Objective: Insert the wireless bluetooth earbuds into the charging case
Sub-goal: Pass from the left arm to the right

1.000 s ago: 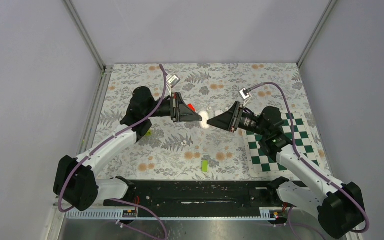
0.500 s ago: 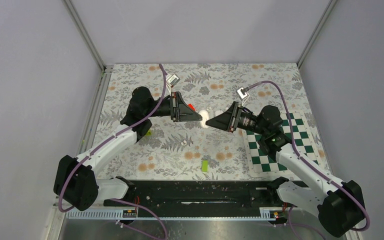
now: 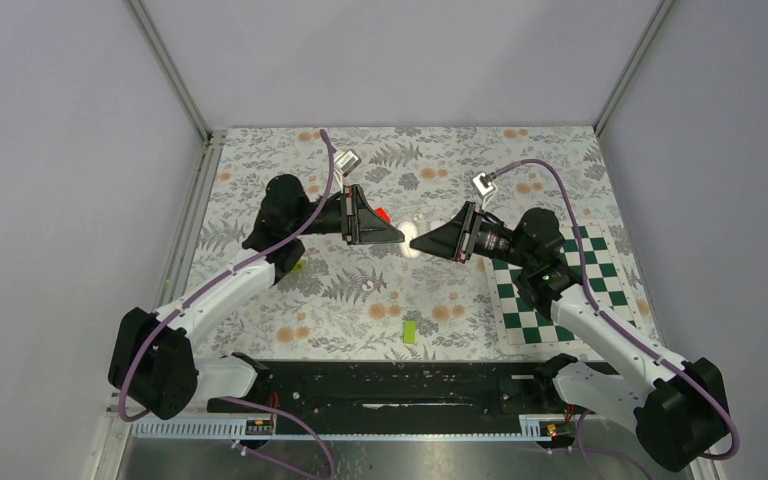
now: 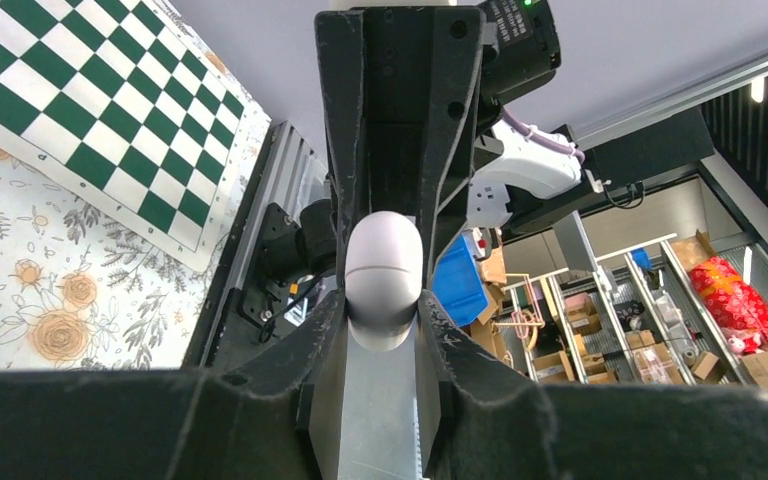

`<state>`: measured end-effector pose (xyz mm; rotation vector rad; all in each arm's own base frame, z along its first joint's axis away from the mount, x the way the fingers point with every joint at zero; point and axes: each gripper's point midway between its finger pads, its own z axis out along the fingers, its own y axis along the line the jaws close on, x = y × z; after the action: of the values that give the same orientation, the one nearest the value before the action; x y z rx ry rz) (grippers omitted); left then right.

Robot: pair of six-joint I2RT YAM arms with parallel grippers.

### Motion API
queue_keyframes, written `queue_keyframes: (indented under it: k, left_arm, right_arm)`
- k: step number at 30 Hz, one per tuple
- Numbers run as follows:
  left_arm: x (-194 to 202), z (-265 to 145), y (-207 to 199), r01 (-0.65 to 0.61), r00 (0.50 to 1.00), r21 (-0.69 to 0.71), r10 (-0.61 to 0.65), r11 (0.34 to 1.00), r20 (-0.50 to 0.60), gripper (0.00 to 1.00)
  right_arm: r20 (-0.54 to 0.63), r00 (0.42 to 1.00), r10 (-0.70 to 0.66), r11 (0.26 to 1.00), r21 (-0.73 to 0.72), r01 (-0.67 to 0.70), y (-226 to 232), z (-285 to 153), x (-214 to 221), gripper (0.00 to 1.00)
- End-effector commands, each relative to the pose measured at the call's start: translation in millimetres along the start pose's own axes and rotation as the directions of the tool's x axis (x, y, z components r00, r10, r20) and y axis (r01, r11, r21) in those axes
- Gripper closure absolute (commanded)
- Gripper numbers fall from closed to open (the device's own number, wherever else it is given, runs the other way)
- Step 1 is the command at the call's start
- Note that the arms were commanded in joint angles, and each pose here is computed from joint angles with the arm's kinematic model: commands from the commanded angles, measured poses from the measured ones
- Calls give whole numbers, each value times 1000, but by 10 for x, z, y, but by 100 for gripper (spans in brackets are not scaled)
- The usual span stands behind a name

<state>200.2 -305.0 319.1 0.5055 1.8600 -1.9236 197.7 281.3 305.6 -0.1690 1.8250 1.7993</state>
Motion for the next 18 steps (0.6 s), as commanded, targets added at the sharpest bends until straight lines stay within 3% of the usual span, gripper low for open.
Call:
queue_keyframes:
  k: [1, 4, 5, 8, 9, 12, 16, 18]
  left_arm:
    - [-1, -3, -105, -64, 998, 46, 65, 997, -13, 100]
    - [-18, 5, -101, -66, 998, 43, 67, 997, -8, 100]
    - [-27, 7, -102, -67, 998, 42, 67, 997, -6, 87]
    - [-57, -3, -94, -64, 998, 15, 63, 998, 17, 33]
    - [-66, -16, -85, -69, 997, -4, 69, 998, 31, 19]
    - [-100, -57, -26, -78, 992, -66, 83, 995, 93, 17]
    - [-153, -108, -22, -35, 975, -48, 45, 998, 216, 33]
    - [-159, -117, -41, -12, 969, -13, 15, 1000, 246, 35]
  right_arm:
    - [11, 1000, -24, 1000, -12, 24, 138, 53, -107, 98]
    - [6, 1000, -2, 1000, -1, 2, 94, 61, -92, 100]
    - [11, 1000, 5, 1000, 2, -5, 83, 58, -92, 100]
    - [35, 999, 12, 1000, 20, -12, 55, 41, -110, 100]
    - [49, 999, 13, 1000, 26, -14, 41, 34, -123, 100]
    - [73, 997, 29, 999, 18, -30, 59, 32, -154, 100]
    - [82, 995, 50, 999, -16, -49, 113, 62, -196, 100]
    - [80, 995, 53, 998, -24, -51, 133, 76, -211, 100]
